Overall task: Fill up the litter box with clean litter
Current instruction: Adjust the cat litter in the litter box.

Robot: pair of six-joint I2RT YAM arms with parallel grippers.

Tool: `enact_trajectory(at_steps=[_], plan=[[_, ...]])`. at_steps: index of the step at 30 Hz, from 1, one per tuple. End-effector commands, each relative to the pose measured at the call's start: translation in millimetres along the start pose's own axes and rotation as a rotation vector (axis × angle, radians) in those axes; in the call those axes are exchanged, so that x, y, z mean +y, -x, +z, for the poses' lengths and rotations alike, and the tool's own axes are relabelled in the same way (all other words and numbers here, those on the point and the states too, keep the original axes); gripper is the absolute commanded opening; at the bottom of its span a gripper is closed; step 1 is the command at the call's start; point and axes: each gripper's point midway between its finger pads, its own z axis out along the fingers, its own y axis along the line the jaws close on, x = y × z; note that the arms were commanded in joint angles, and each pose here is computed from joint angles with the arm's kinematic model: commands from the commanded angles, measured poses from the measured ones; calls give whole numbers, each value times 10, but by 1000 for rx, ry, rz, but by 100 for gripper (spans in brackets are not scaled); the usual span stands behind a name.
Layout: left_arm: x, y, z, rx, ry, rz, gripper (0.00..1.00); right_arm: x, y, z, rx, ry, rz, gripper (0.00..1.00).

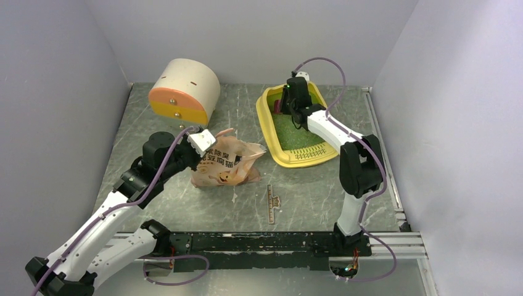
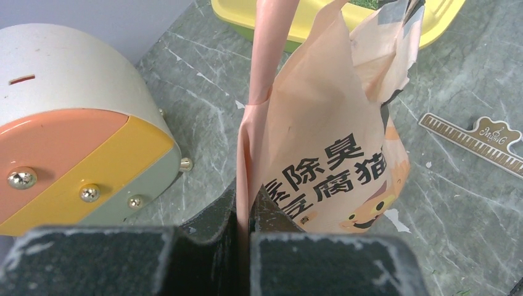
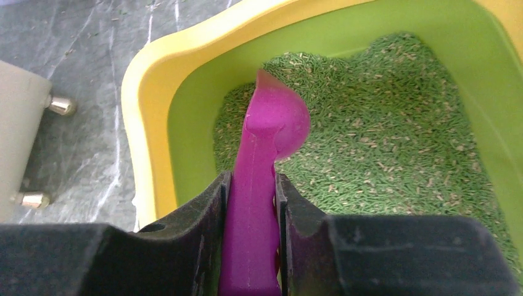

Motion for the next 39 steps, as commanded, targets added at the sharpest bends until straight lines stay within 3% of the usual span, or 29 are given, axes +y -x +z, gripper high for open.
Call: enact_trajectory(at_steps=[1,10,14,19,24,30,31,39], plan=[[91,303,-80,-111,34,-8,5,-292,271,-37,-52,-92,-33,0],[90,354,-93,-120,24,3,5,-334,491,-231,-89,-105,-34,0],[88,385,-123,-143,30,-7,5,-538,565,-280,-122,-207,-40,0],[50,350,-88,-135,12,-20,5,-616,375,-150,-53,-241,-79,0],[38,344,-70,-140,7,-20,5,-443,279,-114,-25,-142,-49,0],[47,357,-97,-137,11,-24,5,119,299,-95,39,123,-40,0],[44,355,-93,-141,11,-22,5,126,243,-72,74,120,-46,0],[31,388,-96,-147,-1,-25,5,-198,585,-510,-28,-50,-85,0]])
